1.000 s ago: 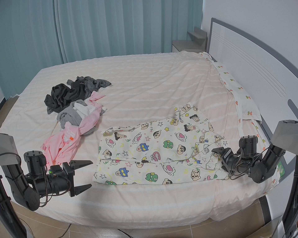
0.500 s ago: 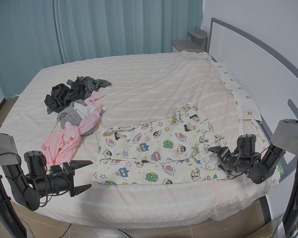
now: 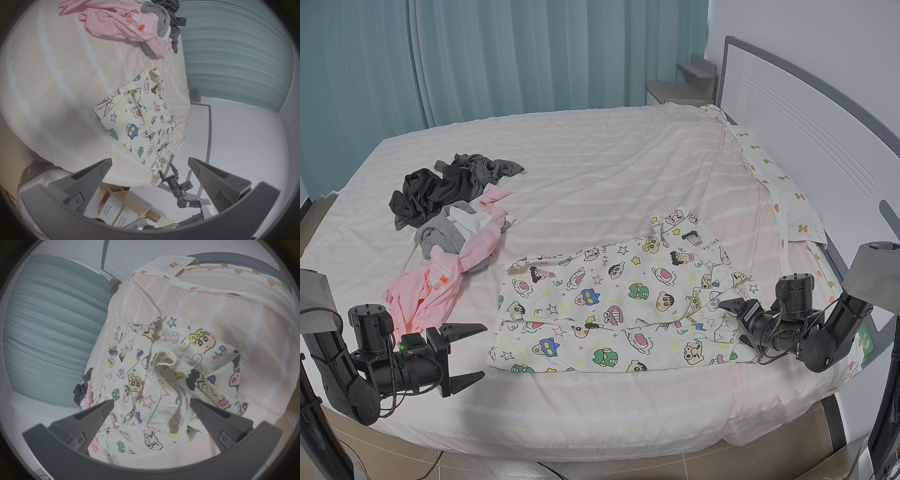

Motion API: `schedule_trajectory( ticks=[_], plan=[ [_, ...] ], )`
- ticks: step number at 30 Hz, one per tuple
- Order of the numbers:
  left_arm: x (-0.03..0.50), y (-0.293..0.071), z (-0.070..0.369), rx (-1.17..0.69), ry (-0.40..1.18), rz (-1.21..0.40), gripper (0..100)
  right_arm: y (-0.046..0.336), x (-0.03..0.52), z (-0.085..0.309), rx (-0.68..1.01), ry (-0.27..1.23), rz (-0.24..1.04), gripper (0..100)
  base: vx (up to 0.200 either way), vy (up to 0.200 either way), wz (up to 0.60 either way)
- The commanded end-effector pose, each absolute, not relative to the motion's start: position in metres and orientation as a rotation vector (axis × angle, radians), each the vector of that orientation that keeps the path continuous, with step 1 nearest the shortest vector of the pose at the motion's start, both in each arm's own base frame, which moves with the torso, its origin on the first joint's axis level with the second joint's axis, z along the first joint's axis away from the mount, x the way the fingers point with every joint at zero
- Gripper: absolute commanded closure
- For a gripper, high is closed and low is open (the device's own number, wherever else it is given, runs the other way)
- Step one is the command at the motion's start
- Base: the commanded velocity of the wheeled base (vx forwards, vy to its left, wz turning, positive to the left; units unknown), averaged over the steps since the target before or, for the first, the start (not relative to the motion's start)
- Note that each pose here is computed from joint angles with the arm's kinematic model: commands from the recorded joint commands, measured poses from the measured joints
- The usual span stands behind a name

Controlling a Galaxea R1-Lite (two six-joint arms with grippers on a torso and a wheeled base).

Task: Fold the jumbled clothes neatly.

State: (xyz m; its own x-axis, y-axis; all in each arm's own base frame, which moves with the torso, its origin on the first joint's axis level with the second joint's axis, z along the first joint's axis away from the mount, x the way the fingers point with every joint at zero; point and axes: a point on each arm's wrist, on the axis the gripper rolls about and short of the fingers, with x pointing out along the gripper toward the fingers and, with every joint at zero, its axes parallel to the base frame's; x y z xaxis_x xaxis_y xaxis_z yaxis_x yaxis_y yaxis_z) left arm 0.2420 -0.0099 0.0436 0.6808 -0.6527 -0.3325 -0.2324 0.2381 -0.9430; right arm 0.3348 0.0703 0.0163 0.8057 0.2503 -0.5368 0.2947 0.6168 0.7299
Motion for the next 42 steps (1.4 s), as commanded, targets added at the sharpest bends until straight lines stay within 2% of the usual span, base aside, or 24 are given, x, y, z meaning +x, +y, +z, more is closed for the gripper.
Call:
schedule_trajectory(
  ticks=[1,10,11,25,33,42],
  plan=[
    [0.242,-0.01,0.043,-1.337,0.827,-0.336,0,0.069,0.339,0.006,0.92,0.673,-0.042,0,0.0,0.0,0.0],
    [0.242,-0.01,0.043,-1.337,0.826,-0.337,0,0.072,0.352,-0.002,0.92,0.672,-0.041,0,0.0,0.0,0.0],
    [0.242,-0.01,0.043,-1.337,0.827,-0.336,0,0.072,0.352,-0.002,0.918,0.672,-0.04,100,0.0,0.0,0.0],
    [0.242,-0.01,0.043,-1.337,0.827,-0.336,0,0.07,0.347,0.004,0.914,0.671,-0.04,100,0.0,0.0,0.0],
    [0.242,-0.01,0.043,-1.337,0.826,-0.337,0,0.072,0.338,0.031,0.918,0.629,-0.003,100,0.0,0.0,0.0],
    [0.242,-0.01,0.043,-1.337,0.826,-0.337,0,0.082,0.319,0.054,0.906,0.653,0.029,100,0.0,0.0,0.0]
  ],
)
